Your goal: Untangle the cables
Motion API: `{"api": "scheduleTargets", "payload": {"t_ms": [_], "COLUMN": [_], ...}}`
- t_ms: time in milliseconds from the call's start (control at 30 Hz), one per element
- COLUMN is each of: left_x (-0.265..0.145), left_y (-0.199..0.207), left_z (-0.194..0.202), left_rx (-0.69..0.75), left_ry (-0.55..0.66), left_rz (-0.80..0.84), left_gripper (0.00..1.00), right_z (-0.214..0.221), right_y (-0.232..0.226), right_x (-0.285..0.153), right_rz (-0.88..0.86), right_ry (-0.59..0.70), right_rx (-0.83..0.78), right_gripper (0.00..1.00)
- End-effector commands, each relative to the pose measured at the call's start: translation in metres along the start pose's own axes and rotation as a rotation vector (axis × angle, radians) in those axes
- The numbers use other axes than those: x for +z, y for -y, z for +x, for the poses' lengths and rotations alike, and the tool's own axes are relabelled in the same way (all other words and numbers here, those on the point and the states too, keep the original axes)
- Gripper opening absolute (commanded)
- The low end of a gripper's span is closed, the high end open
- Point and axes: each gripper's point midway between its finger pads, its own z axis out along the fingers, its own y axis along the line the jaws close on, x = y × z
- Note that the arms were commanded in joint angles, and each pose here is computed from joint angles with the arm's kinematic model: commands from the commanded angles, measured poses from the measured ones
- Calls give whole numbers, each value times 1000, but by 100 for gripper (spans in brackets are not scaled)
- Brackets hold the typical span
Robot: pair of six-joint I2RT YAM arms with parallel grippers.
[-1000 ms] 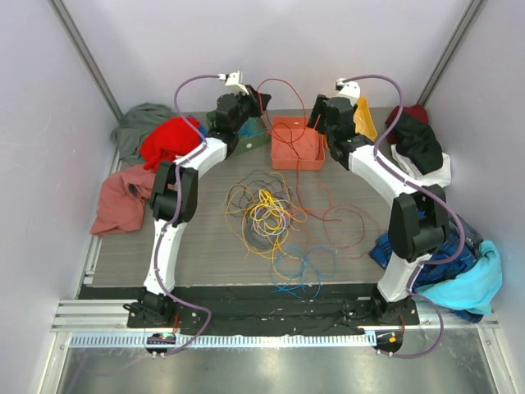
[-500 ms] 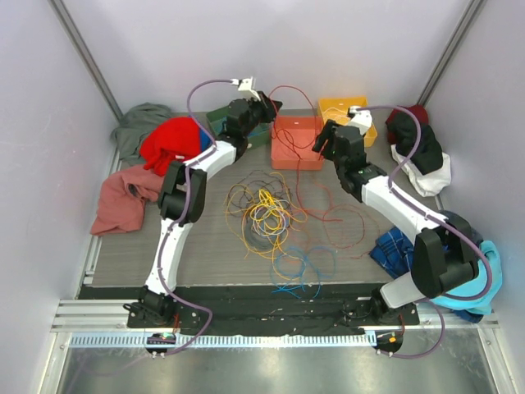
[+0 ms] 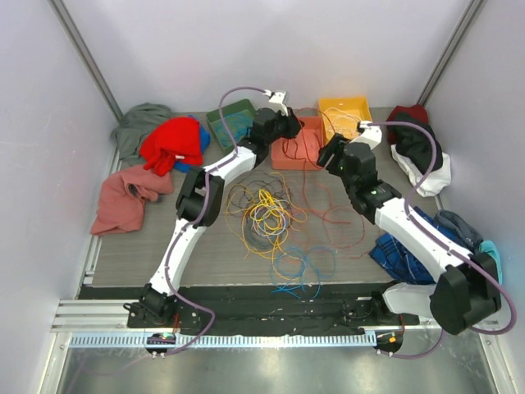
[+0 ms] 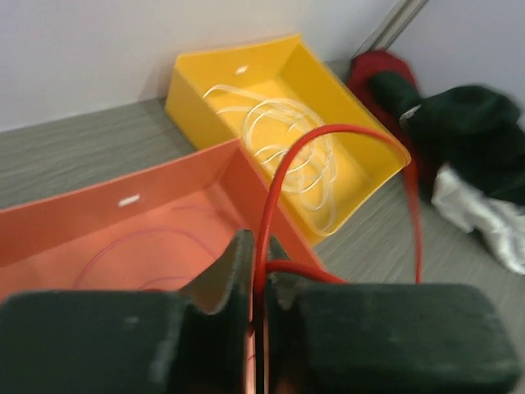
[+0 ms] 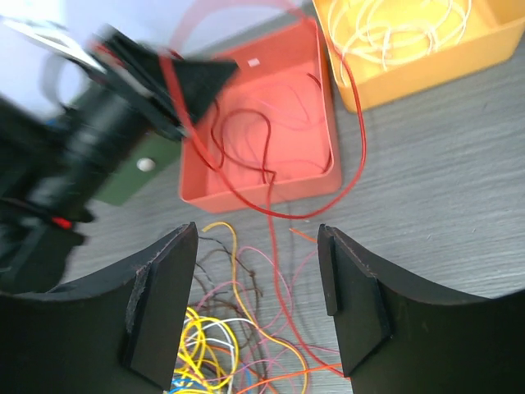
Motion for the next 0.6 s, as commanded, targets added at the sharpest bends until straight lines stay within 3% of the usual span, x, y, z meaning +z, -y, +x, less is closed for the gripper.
{"api": "scheduleTargets", "payload": {"t_ms": [0,33,200,233,300,333,567], "left_x": [-3,-5,-18,-22,-27,-31,-58], "left_y": [-24,-25,-28,-25,-26,-21,-13], "left_z": [5,5,-16,-28,-34,-44,-83], "left_rx": [62,70,138,166,186,199,258], "left_ry": [-64,-71,-65,-53,-63,-56,-42], "left_rz": [-86,-96,-157,-160,-178,-179,-240], "left_gripper": [22,37,60,75,78,90,100], "right_z": [-39,-46,-59,-61,-63,-61,-63], "right_y": [-6,-6,-8,-8,-9,-7,-7], "right_x": [-25,-30,-40,-42,-44,-44,-48], "right_rz": [-13,-17,-26,-28,-31,-28,-33], "right_ry": [86,105,129,133,139,136,145], "right_rx": [28,33,30,32,32,28,33], "right_gripper": [68,68,68,68,68,68,68]}}
